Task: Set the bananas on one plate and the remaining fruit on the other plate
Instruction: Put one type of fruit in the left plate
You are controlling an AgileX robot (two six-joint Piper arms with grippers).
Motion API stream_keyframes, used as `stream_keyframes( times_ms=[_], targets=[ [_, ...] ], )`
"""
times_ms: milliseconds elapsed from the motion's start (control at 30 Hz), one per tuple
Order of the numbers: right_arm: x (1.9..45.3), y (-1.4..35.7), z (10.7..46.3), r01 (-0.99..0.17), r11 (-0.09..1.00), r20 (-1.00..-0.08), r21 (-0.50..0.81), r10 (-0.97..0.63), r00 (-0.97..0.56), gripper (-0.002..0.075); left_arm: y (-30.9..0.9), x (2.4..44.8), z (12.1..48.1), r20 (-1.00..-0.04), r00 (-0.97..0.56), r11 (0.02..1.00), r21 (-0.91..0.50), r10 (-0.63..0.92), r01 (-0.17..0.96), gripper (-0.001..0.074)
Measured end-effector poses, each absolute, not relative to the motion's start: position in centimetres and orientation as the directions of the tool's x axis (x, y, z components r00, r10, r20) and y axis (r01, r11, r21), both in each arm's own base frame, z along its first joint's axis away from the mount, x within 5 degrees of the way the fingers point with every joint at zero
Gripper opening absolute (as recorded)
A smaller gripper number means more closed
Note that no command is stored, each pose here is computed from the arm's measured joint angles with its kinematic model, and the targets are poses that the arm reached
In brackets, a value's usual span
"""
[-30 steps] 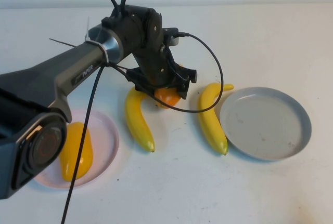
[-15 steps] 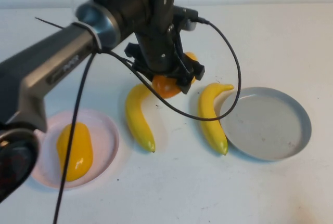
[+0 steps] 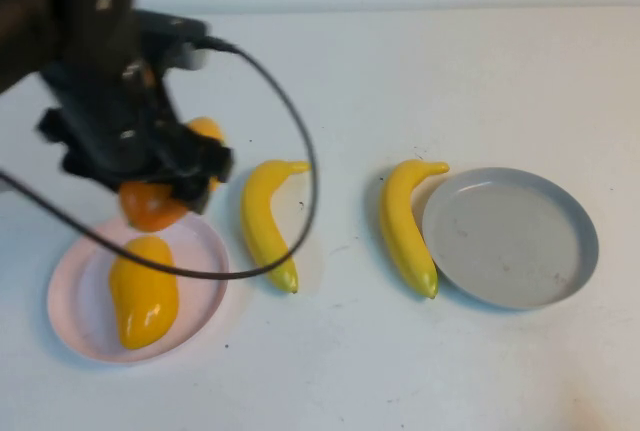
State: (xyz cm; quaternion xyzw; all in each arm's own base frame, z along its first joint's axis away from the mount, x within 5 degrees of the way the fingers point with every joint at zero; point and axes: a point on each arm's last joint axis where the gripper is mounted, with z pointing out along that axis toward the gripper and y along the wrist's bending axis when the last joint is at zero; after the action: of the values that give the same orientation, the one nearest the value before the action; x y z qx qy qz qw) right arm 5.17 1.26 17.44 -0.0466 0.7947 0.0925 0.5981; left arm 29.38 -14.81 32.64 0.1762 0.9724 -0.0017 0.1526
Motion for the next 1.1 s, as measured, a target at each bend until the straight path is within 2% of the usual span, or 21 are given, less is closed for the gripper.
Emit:
stream_keyframes(
  times_ms=[233, 467, 700, 933, 1100],
  targets=[
    [5.2, 1.3, 17.4, -0.185, 0.979, -0.959, 0.091, 0.037, -0.280, -0.0017, -8.0, 26.7, 31.4, -0.269, -0.954, 0.991, 0.073, 0.130, 0.114, 0.0542],
    [5.2, 1.3, 17.4, -0.185, 0.979, -0.959, 0.091, 0.037, -0.280, -0.0017, -4.7, 26.1, 27.7, -0.257, -0.966, 0.997, 0.072, 0.021, 0.003, 0.0542],
    [5.2, 1.3, 17.4, -0.185, 0.978, -0.959, 0.093, 0.038, -0.281, -0.0017, -4.0, 26.3, 25.5, -0.294, -0.956, 0.998, 0.052, -0.018, -0.034, 0.0542],
    [5.2, 1.3, 17.4, -0.185, 0.978, -0.959, 0.093, 0.038, -0.281, -0.0017, -4.3, 27.4, 22.6, -0.227, -0.974, 0.998, 0.057, -0.017, -0.031, 0.0542],
    [5.2, 1.3, 17.4, -0.185, 0.978, -0.959, 0.093, 0.038, -0.281, -0.0017, -4.7, 28.2, 21.6, -0.239, -0.971, 0.999, 0.033, -0.009, -0.018, 0.0542]
  ],
)
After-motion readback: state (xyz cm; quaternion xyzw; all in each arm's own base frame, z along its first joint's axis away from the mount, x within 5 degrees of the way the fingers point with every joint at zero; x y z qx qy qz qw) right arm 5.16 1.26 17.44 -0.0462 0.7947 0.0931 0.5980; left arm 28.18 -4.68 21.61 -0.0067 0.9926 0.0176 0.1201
